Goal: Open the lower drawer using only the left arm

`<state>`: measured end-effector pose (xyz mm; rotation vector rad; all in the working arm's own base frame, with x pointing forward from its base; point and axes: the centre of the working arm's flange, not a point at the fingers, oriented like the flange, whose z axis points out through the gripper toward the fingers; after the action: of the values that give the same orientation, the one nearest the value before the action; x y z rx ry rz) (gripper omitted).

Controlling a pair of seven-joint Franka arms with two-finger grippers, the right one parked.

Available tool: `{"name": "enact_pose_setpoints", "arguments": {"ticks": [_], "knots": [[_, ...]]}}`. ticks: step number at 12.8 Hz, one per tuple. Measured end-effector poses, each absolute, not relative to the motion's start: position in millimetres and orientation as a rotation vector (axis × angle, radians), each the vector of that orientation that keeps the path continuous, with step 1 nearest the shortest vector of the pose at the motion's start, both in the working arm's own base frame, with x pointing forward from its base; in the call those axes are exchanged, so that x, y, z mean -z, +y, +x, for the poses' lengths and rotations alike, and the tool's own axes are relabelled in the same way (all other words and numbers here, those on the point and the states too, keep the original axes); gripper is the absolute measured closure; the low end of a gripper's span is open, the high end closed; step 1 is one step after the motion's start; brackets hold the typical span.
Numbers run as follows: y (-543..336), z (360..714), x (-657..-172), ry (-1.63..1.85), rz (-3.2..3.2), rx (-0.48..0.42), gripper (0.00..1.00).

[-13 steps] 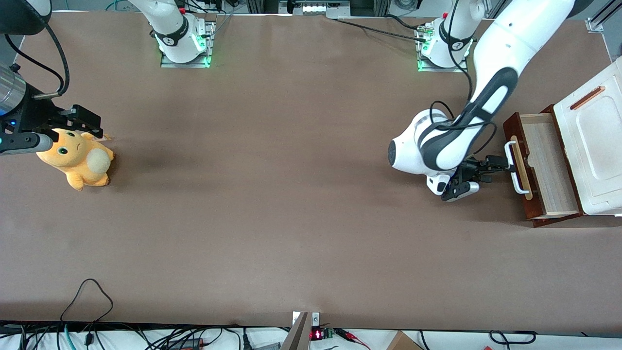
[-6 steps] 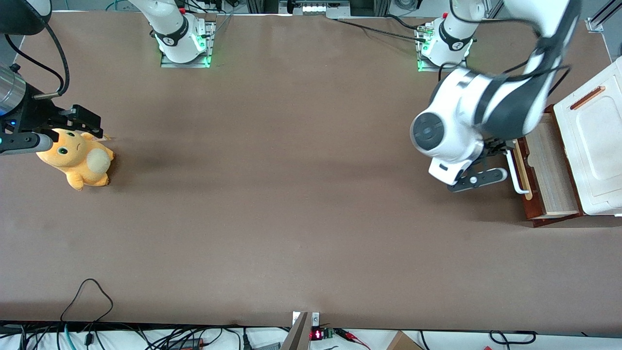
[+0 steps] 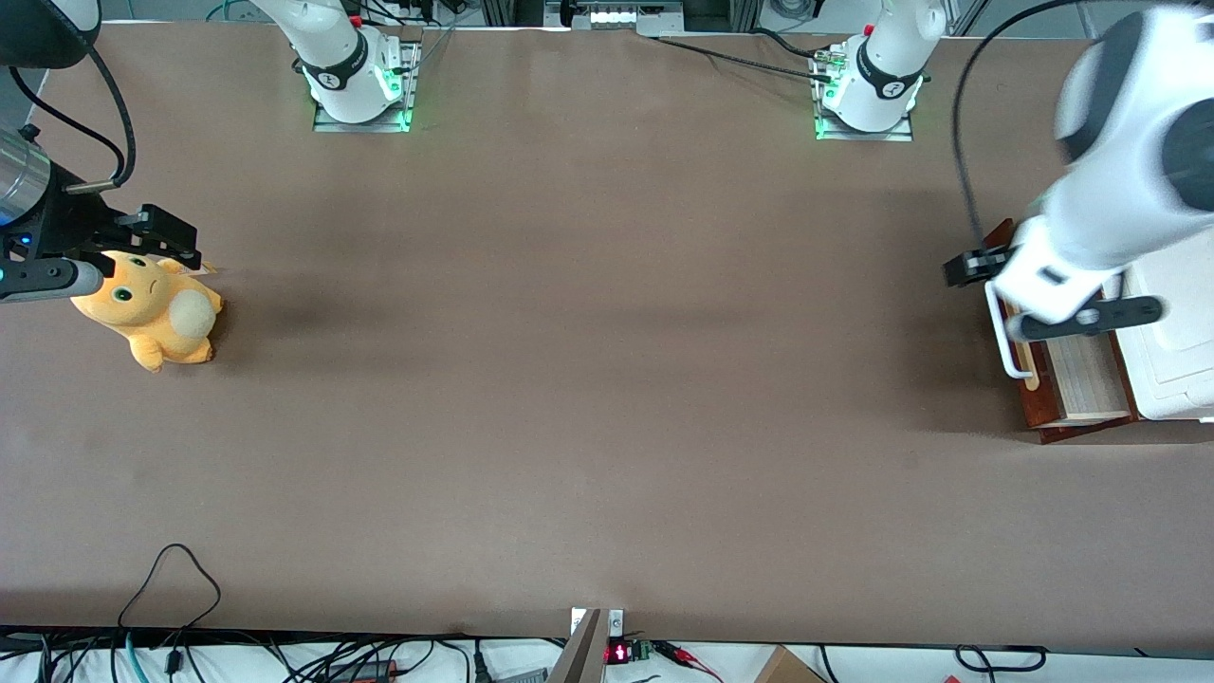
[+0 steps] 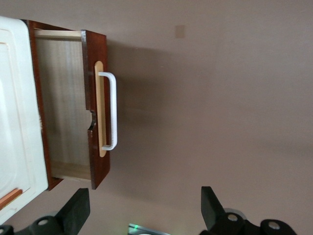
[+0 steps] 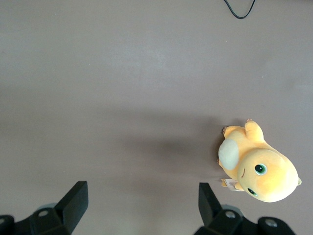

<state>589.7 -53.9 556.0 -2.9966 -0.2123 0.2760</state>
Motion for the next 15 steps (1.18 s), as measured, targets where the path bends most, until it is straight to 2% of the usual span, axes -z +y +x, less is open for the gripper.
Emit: {"name": "enact_pose_setpoints", "arguments": {"ticks": [3,11,15], "knots": [[-22,578,-583,-0.201,-3.087,-0.231,0.00],[-26,564,-578,-0.129,-3.099,-0.137,0.00],[-26,565,-578,-0.095,-3.102,-0.132,0.00]]}}
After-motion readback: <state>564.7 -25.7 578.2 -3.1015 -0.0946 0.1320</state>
